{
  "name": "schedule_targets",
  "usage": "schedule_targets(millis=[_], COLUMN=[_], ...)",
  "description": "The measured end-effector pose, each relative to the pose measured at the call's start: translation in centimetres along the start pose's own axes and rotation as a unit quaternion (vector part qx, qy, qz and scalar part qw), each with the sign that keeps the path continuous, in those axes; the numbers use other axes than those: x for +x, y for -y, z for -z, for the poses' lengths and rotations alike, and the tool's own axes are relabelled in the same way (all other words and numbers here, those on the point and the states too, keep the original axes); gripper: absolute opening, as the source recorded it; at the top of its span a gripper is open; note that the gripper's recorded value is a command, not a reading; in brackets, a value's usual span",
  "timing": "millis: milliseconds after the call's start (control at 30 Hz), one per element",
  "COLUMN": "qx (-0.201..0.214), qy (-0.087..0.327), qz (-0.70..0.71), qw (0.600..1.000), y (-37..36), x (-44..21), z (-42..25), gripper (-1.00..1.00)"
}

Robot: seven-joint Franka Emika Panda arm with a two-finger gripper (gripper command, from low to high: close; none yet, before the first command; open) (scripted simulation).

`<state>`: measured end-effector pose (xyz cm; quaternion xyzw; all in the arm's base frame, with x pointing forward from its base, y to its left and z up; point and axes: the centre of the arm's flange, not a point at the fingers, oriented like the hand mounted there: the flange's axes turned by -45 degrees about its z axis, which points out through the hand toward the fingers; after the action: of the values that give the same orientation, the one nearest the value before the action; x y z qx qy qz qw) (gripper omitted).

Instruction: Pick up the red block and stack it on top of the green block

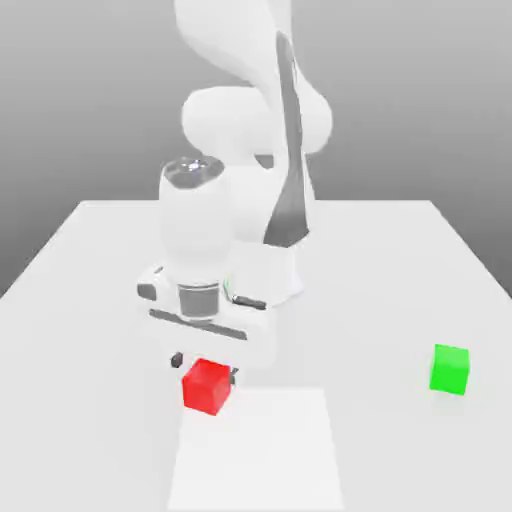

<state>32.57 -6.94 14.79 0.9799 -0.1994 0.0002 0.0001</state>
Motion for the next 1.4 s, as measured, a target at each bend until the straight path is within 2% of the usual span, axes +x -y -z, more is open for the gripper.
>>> schedule_targets(millis=[233, 500, 733, 967, 1033, 1200, 1233, 1400], qx=[0.0, 0.0, -0.003, 0.0, 0.0, 0.0, 0.0, 0.0], qy=[0.0, 0.0, -0.002, -0.001, -0.001, -0.002, -0.001, -0.001], qz=[0.0, 0.004, 0.182, 0.376, 0.411, 0.415, 0.415, 0.415], qw=[1.0, 1.0, 0.983, 0.927, 0.911, 0.91, 0.91, 0.91], y=[0.0, 0.4, 15.1, 29.0, 31.0, 31.4, 31.3, 31.3], x=[0.0, 0.0, -3.5, -15.8, -18.9, -19.2, -19.3, -19.3], z=[-0.2, 5.7, 7.8, 9.5, 8.9, 4.6, 3.8, 3.8], gripper=[-1.0, -1.0, -1.0, -1.0, -1.0, -1.0, 1.0, 1.0])
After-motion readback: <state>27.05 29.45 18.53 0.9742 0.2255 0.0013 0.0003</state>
